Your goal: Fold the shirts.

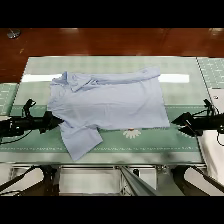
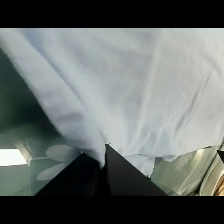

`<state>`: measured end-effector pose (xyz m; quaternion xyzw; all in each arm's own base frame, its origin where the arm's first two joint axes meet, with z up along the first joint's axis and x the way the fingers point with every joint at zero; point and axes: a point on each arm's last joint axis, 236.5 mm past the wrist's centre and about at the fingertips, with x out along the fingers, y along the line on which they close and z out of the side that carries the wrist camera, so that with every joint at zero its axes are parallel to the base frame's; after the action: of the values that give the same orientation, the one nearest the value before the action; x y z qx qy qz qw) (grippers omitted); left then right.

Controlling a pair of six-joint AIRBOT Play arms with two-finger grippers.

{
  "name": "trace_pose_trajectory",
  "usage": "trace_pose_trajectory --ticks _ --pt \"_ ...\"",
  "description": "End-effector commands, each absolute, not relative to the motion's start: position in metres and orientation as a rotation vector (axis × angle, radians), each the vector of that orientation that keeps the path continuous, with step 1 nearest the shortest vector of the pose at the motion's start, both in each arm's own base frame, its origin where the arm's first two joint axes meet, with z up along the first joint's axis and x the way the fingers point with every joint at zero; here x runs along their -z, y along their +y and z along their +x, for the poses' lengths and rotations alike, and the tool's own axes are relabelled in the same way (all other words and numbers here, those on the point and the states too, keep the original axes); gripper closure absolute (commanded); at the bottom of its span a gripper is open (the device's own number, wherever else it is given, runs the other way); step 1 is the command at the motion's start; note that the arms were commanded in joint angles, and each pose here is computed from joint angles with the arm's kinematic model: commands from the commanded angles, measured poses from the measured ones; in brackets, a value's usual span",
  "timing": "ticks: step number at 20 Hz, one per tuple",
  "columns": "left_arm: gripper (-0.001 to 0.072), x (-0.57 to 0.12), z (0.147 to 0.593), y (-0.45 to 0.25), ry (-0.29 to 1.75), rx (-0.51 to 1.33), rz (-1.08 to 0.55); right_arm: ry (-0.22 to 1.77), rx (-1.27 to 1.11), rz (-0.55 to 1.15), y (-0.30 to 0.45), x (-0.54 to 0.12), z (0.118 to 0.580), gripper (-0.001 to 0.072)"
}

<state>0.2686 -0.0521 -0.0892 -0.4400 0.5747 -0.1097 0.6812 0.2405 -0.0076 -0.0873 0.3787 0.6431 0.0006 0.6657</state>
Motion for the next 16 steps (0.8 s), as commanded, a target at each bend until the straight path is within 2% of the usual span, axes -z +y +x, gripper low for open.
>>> trace_pose_trajectory --ticks 1,5,8,9,10,11,13,14,16 --pt "0.068 0.088 0.271 -0.053 1.285 0.254 -0.978 1.526 -0.041 0.841 0.015 0.102 0.237 0.0086" --pt "0.068 0.088 0.271 -0.053 1.286 0.255 -0.978 1.411 -0.063 0.937 0.042 0.106 0.279 0.0086" --pt "0.068 0.089 0.273 -0.051 1.278 0.244 -0.974 1.409 -0.098 0.95 0.061 0.109 0.295 0.01" --pt "0.068 0.09 0.274 -0.05 1.275 0.239 -0.971 1.407 -0.11 0.926 0.065 0.109 0.302 0.0233" --pt "0.068 0.09 0.274 -0.05 1.273 0.236 -0.969 1.396 -0.126 0.904 0.068 0.105 0.311 0.0487" --pt "0.068 0.09 0.275 -0.05 1.271 0.236 -0.971 1.366 -0.15 0.872 0.068 0.097 0.324 0.0681" --pt "0.068 0.072 0.292 -0.051 1.206 0.257 -1.031 1.288 -0.218 0.82 0.067 0.06 0.358 0.0685" --pt "0.0681 0.04 0.316 -0.056 1.094 0.335 -1.066 1.239 -0.264 0.787 0.066 0.031 0.378 0.0685" --pt "0.0682 -0.074 0.378 -0.056 0.74 0.523 -1.116 1.091 -0.339 0.693 0.059 -0.05 0.424 0.0685"
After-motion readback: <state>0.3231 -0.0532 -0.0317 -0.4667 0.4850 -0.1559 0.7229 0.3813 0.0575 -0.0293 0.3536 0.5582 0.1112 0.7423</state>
